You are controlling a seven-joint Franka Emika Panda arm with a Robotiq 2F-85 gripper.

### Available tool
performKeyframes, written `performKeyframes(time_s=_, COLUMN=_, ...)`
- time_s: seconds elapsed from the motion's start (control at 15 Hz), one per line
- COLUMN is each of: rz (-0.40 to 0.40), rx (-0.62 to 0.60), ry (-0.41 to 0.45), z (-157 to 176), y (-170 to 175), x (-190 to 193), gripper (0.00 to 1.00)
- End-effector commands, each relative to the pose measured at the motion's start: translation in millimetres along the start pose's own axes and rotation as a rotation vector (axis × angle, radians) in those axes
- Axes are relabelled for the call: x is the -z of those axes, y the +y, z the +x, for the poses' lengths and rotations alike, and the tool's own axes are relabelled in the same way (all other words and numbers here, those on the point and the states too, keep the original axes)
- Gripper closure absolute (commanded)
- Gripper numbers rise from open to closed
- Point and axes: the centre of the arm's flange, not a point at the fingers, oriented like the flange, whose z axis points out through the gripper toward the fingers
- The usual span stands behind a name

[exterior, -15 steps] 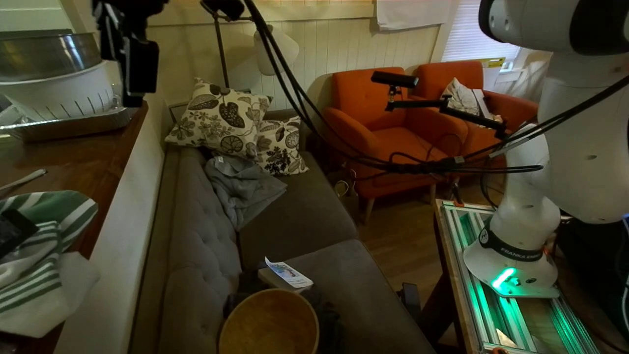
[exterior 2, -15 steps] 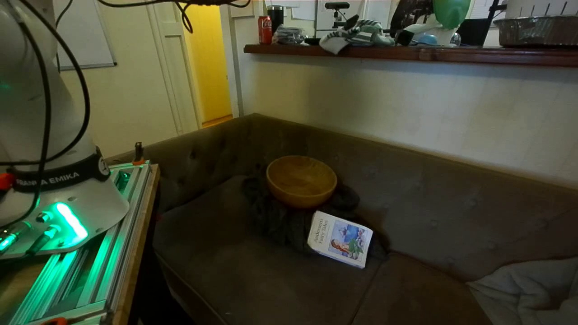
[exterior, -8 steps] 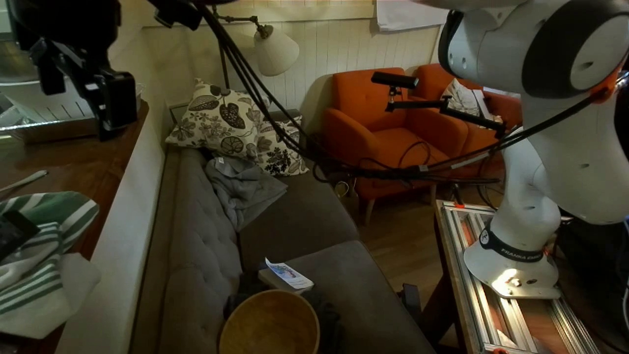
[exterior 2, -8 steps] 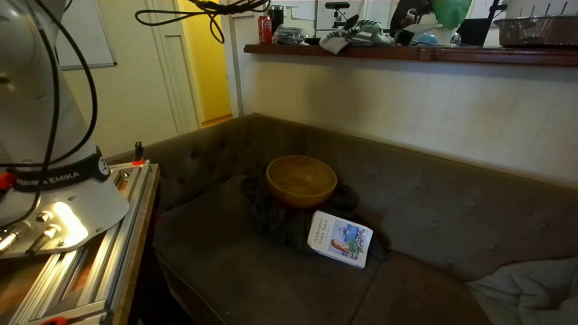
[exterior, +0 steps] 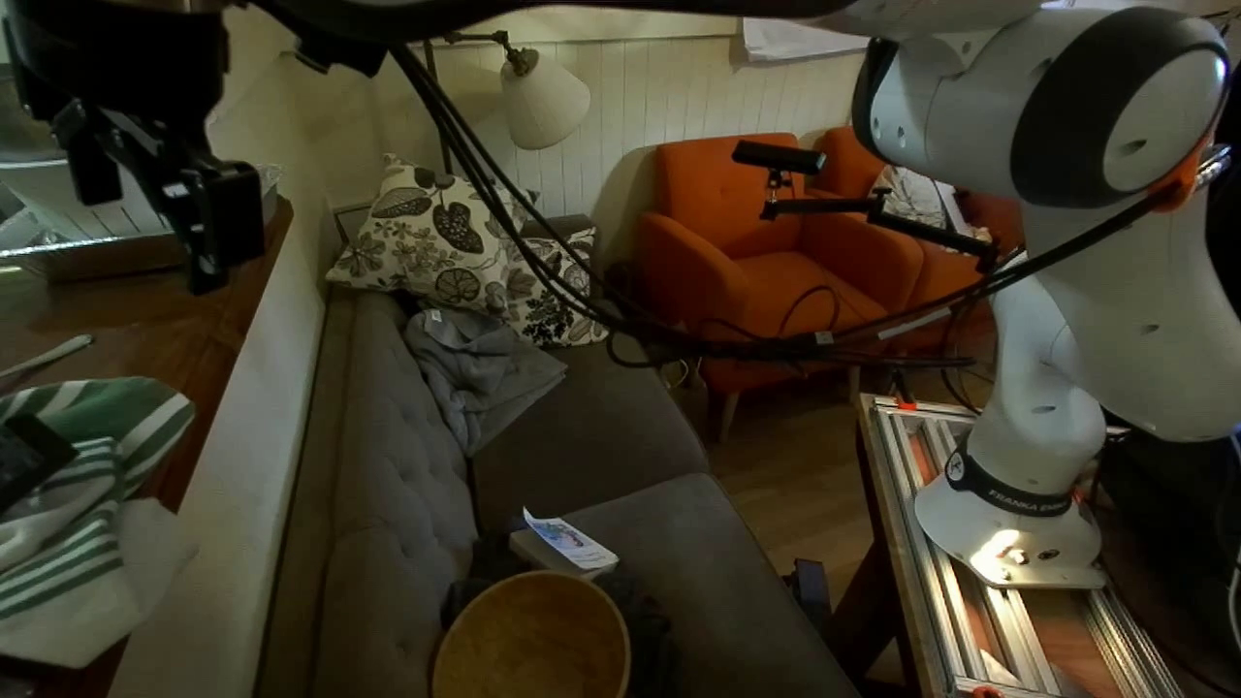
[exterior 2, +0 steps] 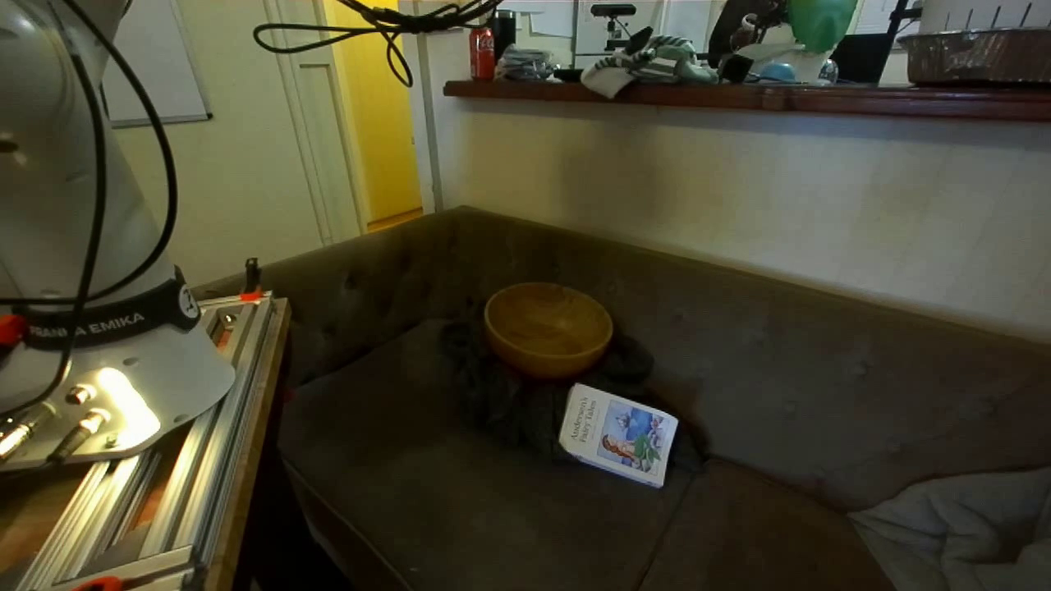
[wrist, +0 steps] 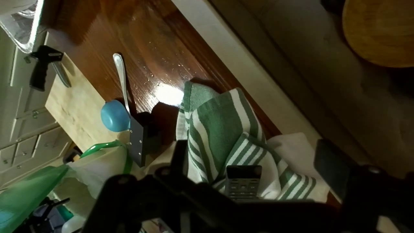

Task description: Move the black remote from the counter to the bowl

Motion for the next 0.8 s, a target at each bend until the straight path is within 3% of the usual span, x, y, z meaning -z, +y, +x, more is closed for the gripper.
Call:
performKeyframes(time_s=0.0, rz=-0.018, rx=0.03, ry=0.045, z=24, y=18, x=-33, gripper=0.0)
performKeyframes(time_s=0.33, rz=-0.067, rx=0.097, ry=0.095, z=54, y=23, x=-78, gripper=0.0)
performKeyframes(time_s=0.73, rz=-0.072, rx=0.108, ry=0.16, z=100, y=8, x=-95, gripper=0.0)
